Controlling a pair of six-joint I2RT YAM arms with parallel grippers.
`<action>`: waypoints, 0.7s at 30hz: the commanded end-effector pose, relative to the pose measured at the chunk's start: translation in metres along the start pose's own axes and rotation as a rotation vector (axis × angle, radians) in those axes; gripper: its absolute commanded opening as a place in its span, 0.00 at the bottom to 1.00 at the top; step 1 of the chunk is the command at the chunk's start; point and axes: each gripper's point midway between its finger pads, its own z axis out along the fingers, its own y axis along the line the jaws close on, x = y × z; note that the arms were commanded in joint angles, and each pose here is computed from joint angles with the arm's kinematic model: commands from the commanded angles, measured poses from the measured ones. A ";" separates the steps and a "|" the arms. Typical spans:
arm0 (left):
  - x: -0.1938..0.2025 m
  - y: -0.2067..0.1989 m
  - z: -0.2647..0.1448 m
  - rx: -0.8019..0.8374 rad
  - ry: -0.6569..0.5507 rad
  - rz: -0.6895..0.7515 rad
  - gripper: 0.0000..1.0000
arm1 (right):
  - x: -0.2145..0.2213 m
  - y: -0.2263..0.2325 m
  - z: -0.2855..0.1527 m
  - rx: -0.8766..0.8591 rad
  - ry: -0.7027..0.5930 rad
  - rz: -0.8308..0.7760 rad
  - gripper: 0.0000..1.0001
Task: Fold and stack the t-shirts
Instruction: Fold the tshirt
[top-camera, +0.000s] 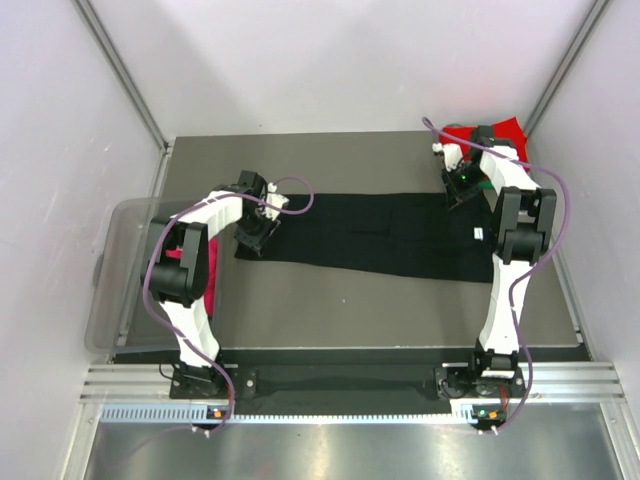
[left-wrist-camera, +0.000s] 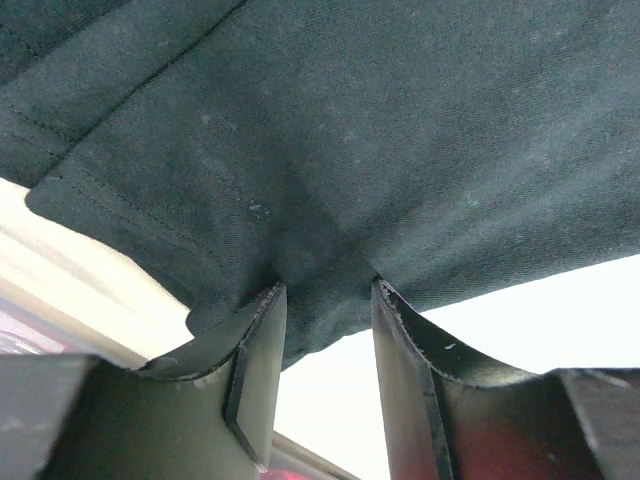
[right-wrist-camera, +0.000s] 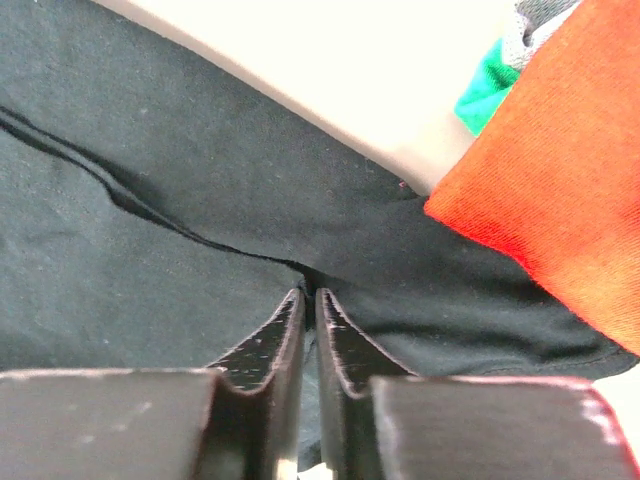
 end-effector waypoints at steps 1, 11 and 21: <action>0.009 -0.007 0.004 0.029 0.010 -0.020 0.45 | -0.024 -0.007 -0.022 0.030 -0.088 -0.018 0.05; 0.007 -0.007 0.005 0.035 0.010 -0.018 0.45 | -0.044 -0.011 -0.054 0.100 -0.170 -0.046 0.02; 0.008 -0.007 0.005 0.029 0.012 -0.018 0.45 | -0.058 -0.017 -0.062 0.139 -0.221 -0.046 0.02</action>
